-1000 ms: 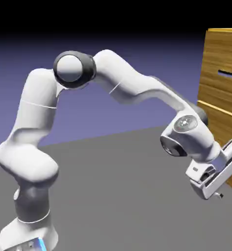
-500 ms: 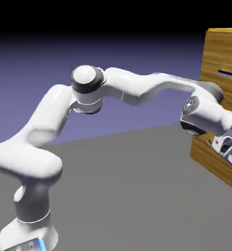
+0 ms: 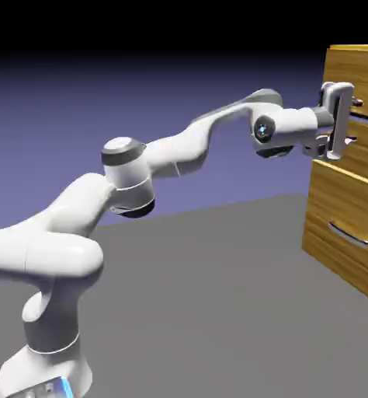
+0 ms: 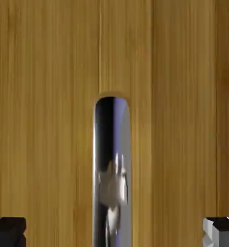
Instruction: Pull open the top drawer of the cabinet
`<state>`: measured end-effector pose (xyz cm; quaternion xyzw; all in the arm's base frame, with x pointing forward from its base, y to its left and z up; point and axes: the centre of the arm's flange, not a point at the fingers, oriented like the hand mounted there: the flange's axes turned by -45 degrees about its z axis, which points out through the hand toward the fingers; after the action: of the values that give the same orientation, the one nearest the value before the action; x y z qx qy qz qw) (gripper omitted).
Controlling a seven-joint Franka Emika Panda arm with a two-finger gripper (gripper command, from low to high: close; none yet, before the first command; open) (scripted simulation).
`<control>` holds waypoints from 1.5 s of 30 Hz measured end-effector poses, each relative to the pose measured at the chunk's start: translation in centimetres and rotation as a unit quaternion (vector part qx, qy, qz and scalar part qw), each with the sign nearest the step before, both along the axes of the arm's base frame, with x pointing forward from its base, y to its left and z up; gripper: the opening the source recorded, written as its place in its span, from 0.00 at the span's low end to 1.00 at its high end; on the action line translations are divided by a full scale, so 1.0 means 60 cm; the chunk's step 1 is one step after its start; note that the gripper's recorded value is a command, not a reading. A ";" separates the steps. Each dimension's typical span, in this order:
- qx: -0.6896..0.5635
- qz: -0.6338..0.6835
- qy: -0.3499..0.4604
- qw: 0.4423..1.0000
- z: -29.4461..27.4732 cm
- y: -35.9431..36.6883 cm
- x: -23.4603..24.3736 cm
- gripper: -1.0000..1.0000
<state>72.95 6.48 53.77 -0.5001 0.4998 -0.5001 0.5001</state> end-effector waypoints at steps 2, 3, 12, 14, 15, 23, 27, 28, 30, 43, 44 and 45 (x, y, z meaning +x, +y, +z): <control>0.000 0.000 0.000 1.000 0.002 0.001 0.019 0.50; 0.000 0.000 0.000 1.000 0.003 0.001 0.028 0.50; 0.000 0.000 0.000 1.000 -0.002 0.000 0.066 0.00; 0.000 0.000 0.000 1.000 -0.001 0.000 0.051 0.00; 0.000 0.000 0.000 1.000 -0.001 0.000 0.043 0.00; 0.000 0.000 0.000 1.000 -0.002 -0.001 -0.034 0.00; 0.000 0.000 0.000 1.000 -0.002 -0.001 -0.082 0.00; 0.000 0.000 0.000 1.000 -0.002 -0.001 -0.095 0.00; 0.000 0.000 0.000 1.000 -0.002 -0.001 -0.122 0.00; 0.000 0.000 -0.001 1.000 -0.002 -0.001 -0.330 0.00; 0.000 0.000 -0.001 1.000 -0.002 -0.001 -0.349 0.00; 0.000 0.000 -0.001 1.000 -0.002 -0.001 -0.368 0.00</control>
<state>50.88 6.43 53.67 -0.4998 0.4993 -0.5001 0.5007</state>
